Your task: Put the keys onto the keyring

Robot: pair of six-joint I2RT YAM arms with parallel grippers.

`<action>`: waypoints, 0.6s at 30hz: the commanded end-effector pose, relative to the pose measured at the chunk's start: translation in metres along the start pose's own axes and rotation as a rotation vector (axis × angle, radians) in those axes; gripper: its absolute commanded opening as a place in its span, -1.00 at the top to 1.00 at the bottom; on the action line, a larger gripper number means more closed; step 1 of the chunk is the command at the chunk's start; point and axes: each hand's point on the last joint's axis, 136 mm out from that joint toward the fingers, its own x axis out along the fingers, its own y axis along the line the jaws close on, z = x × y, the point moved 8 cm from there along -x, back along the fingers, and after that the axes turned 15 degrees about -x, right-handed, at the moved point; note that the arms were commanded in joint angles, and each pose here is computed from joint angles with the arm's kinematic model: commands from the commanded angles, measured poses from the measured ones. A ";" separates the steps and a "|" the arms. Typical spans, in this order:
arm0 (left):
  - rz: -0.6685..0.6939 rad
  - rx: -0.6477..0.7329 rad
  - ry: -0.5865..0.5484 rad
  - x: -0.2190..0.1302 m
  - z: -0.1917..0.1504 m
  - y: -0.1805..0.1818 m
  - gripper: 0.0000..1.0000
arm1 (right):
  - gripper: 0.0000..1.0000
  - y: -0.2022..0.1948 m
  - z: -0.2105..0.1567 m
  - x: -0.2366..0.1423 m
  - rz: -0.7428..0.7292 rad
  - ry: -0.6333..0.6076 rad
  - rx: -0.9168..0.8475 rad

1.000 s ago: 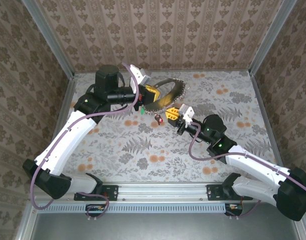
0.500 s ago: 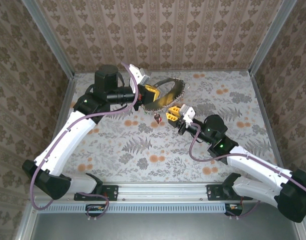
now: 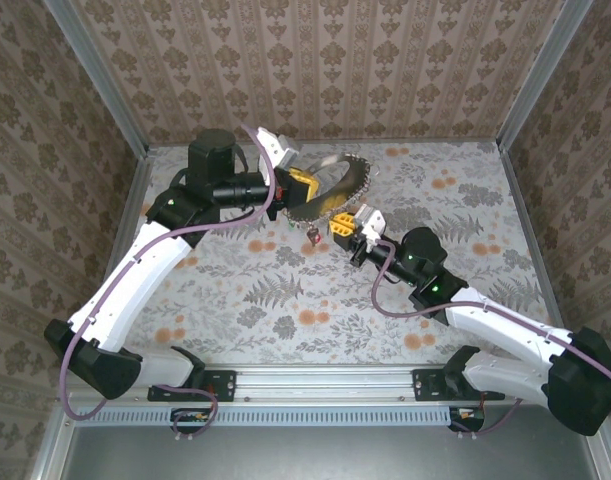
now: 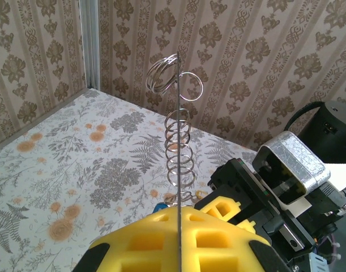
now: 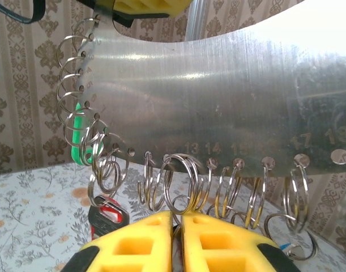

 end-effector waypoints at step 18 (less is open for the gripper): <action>-0.011 0.021 -0.065 -0.007 0.011 -0.009 1.00 | 0.90 -0.007 0.029 0.001 -0.014 -0.127 0.033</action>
